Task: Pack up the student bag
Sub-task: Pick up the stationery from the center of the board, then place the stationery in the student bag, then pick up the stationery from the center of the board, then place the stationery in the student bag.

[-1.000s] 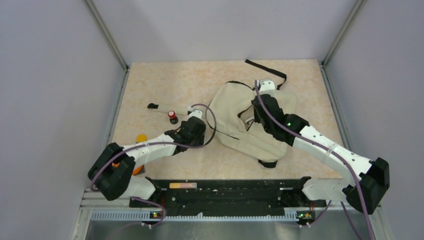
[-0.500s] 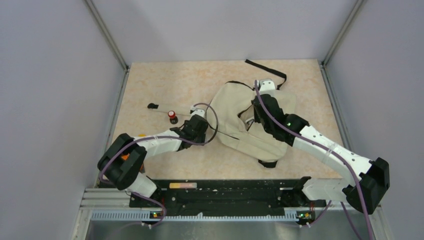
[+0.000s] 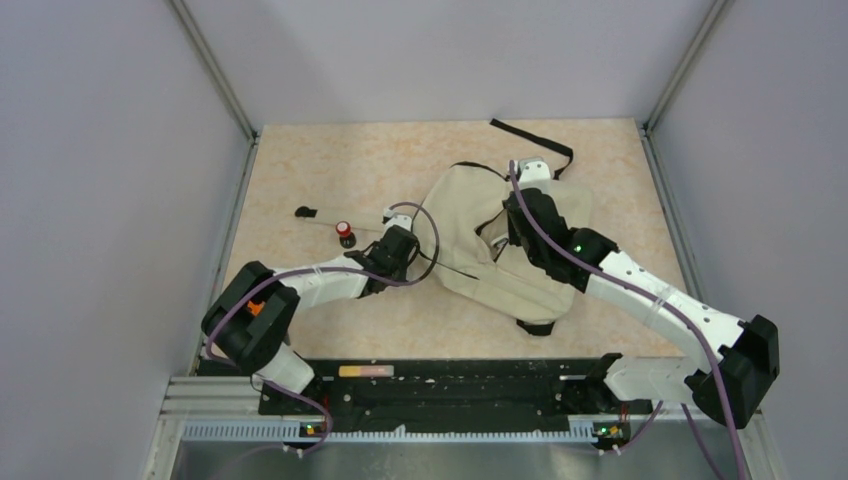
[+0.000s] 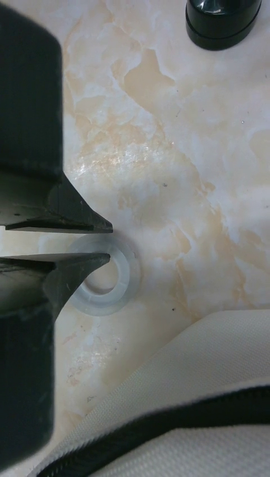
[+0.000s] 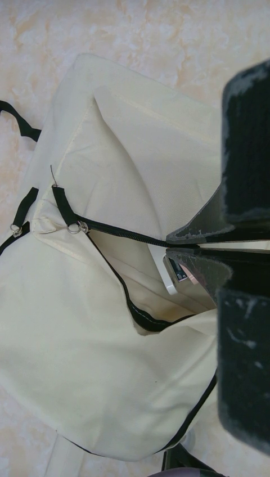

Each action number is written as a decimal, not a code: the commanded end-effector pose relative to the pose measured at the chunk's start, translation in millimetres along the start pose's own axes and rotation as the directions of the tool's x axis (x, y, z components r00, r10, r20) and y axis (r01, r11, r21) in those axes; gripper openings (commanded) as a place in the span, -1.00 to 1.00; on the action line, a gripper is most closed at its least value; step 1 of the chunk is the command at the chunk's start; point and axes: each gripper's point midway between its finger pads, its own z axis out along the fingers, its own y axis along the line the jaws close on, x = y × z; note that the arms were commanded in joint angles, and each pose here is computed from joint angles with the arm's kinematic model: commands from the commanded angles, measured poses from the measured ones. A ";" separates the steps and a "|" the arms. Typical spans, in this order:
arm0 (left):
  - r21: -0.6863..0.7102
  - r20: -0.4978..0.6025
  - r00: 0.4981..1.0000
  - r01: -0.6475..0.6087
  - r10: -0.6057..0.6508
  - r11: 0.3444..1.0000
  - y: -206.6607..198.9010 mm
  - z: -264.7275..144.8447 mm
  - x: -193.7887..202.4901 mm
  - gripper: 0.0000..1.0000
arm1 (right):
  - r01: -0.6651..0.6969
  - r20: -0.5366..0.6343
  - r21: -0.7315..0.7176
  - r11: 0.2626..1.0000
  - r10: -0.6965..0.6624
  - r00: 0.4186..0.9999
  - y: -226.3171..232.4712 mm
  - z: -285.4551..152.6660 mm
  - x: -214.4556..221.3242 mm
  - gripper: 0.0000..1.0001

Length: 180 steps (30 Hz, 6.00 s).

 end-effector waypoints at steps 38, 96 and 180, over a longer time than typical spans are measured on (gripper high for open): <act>0.637 0.261 0.949 -0.029 -0.179 0.770 -232.1 -79.5 -164.9 -0.83 | -0.070 0.100 -0.025 0.997 0.072 0.992 -4.5 -16.7 -26.7 -1.00; -0.068 0.084 0.933 0.355 -0.349 0.932 135.7 -11.4 -117.1 0.60 | -0.053 0.210 -0.200 0.978 0.096 0.973 5.3 -33.2 -18.1 -1.00; 0.568 0.371 0.925 -0.155 -0.083 0.808 -146.6 -128.6 -157.9 0.70 | -0.086 0.184 -0.123 0.989 0.107 0.977 -12.0 -43.0 -27.5 -1.00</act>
